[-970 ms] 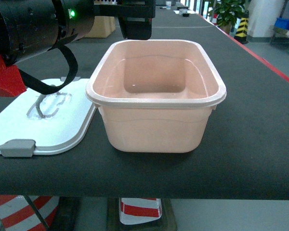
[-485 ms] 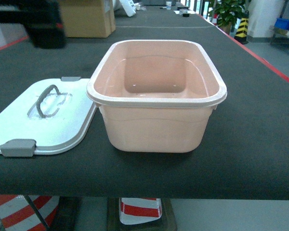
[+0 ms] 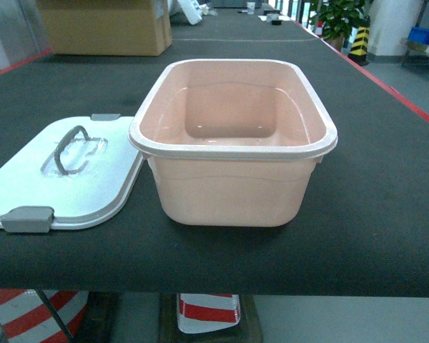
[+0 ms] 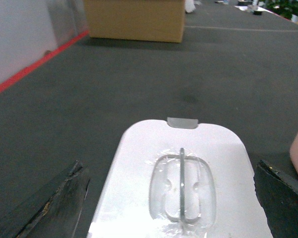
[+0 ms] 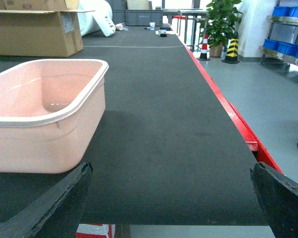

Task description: Pick capacitor and pack into box

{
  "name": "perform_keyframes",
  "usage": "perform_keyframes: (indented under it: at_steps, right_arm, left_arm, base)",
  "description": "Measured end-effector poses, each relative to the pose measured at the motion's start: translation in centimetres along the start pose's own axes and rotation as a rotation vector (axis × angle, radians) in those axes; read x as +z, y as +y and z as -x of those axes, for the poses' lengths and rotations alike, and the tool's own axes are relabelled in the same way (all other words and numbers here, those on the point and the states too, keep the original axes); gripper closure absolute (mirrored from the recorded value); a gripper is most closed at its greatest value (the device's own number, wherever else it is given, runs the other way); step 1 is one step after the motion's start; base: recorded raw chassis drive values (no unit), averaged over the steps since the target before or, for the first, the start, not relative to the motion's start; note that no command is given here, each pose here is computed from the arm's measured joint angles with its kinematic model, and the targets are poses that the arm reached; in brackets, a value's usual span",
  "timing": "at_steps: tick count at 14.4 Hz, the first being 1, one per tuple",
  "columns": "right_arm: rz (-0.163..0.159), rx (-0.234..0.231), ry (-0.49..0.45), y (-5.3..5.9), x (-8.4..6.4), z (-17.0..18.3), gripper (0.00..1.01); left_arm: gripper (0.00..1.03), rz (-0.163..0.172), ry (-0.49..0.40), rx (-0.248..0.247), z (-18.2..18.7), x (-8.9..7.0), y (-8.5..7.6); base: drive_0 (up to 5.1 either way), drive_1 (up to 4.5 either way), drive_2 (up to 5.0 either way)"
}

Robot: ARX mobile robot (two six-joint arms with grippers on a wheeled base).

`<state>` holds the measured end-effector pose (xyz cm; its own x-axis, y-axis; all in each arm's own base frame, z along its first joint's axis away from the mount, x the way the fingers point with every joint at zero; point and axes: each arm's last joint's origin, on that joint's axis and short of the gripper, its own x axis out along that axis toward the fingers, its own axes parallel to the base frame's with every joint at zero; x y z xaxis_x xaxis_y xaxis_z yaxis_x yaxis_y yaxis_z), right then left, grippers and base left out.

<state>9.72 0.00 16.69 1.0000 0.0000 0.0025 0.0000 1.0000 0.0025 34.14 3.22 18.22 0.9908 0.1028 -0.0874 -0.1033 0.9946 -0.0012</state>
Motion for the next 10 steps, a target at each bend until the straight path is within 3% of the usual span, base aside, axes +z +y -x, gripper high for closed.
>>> perform_keyframes:
  at_steps: [2, 5, 6, 10]
  right_arm:
    - [0.000, 0.000, 0.000, 0.0, 0.0, 0.0, 0.03]
    - [0.000, 0.000, 0.000, 0.0, 0.0, 0.0, 0.03]
    - [0.000, 0.000, 0.000, 0.0, 0.0, 0.0, 0.03]
    - [0.000, 0.000, 0.000, 0.0, 0.0, 0.0, 0.03]
  left_arm:
    - [0.05, 0.005, 0.043, -0.046, -2.7, -2.0, -0.5]
    - [0.05, -0.003, 0.098, -0.061, -5.8, -4.8, -0.8]
    - [0.05, -0.009, 0.127, -0.082, -8.5, -7.0, -1.2]
    - [0.05, -0.026, 0.173, -0.087, -11.2, -9.7, -1.7]
  base:
    - [0.0, 0.00, 0.0]
    - [0.0, 0.00, 0.0]
    - [0.0, 0.00, 0.0]
    - [0.0, 0.00, 0.0]
